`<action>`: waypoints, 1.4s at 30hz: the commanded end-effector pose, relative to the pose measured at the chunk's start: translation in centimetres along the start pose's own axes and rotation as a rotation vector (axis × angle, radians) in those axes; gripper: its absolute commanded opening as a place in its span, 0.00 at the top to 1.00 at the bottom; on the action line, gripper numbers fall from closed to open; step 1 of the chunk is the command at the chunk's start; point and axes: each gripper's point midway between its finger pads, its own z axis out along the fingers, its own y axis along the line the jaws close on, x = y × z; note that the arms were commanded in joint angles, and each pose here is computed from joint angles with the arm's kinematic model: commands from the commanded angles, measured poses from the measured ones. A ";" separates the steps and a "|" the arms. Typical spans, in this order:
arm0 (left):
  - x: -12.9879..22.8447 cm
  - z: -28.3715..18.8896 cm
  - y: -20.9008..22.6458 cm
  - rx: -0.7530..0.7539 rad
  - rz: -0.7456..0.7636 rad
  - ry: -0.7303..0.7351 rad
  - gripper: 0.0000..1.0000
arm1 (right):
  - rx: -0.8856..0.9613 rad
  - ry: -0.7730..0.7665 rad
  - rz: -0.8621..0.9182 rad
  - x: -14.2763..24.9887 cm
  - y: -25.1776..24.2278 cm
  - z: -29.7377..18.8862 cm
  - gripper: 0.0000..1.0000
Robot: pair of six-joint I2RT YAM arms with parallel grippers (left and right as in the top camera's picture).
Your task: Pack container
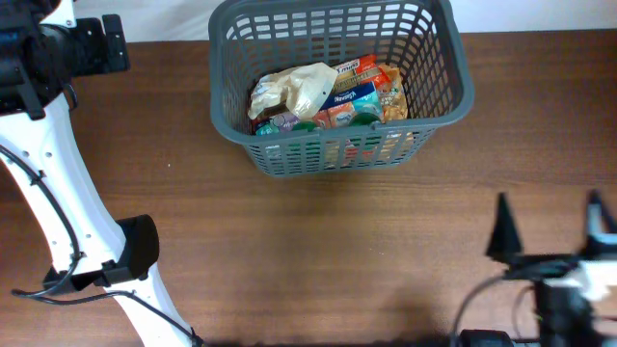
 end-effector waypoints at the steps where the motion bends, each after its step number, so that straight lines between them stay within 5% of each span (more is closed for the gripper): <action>1: 0.1 0.4 0.1 -0.006 -0.015 0.010 0.01 | 0.017 0.090 0.008 6.5 -0.2 0.6 0.01; 6: 0.1 0.4 0.1 -0.006 -0.014 0.010 0.01 | 0.016 0.121 0.010 13.7 0.0 1.7 0.01; 20: 0.1 0.4 0.1 -0.006 -0.014 0.010 0.01 | 0.013 0.253 0.016 23.7 0.2 2.3 0.01; 42: 0.1 0.4 0.1 -0.006 -0.015 0.010 0.01 | 0.013 0.227 0.016 23.5 0.2 2.6 0.01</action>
